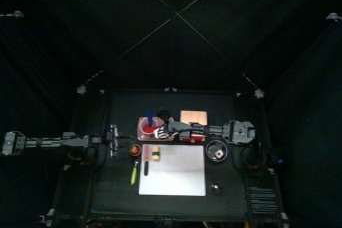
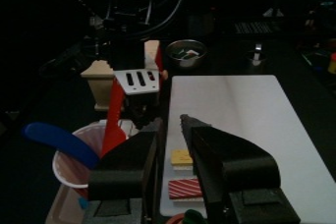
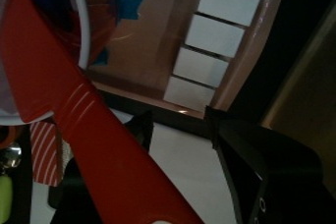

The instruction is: Place white sushi roll on cutting board

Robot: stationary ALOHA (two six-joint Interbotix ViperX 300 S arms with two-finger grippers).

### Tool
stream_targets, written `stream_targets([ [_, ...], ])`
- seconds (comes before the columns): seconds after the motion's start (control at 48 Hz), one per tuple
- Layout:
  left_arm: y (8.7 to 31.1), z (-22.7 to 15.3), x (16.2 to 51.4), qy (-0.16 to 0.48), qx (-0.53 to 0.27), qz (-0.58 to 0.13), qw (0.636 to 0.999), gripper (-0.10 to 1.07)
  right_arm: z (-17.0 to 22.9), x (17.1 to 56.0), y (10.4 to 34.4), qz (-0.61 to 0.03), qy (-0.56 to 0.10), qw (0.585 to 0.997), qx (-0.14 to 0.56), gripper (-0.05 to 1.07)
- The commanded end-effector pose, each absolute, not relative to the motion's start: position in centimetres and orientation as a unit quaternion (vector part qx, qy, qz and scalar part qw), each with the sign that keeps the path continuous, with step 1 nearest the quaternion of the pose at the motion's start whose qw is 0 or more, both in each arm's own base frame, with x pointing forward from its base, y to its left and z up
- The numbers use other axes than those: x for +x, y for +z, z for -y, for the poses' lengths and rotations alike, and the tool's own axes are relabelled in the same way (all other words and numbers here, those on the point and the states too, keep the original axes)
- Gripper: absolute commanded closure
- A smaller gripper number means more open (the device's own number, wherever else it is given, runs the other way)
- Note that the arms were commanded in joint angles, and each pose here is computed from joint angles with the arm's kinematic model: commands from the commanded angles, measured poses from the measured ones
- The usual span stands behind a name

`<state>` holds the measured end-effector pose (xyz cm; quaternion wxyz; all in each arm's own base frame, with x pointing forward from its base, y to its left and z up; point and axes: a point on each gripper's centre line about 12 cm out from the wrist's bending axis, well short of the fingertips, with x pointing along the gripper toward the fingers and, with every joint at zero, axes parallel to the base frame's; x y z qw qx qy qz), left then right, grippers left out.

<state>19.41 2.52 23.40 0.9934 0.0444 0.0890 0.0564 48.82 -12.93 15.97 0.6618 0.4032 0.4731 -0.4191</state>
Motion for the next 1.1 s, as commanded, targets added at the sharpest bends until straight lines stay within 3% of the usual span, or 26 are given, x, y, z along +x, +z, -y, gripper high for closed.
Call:
stream_targets([
  [0.0, 24.6, -2.5, 19.8, 0.056, 0.048, -0.072, 0.995, 0.31, 13.4, 49.5, 18.2, -0.449, -0.416, 0.682, 0.400, 0.20],
  [0.5, 24.7, -2.5, 19.8, 0.056, 0.044, -0.070, 0.995, 0.31, 14.1, 49.4, 19.9, -0.445, -0.431, 0.692, 0.371, 0.20],
  [0.812, 25.4, -2.5, 20.0, 0.056, 0.045, -0.061, 0.996, 0.31, 12.9, 47.5, 25.0, -0.426, -0.406, 0.716, 0.376, 0.20],
  [1.083, 25.5, -2.7, 20.0, 0.060, 0.042, -0.059, 0.996, 0.31, 13.4, 45.0, 25.8, -0.436, -0.394, 0.711, 0.386, 0.20],
])
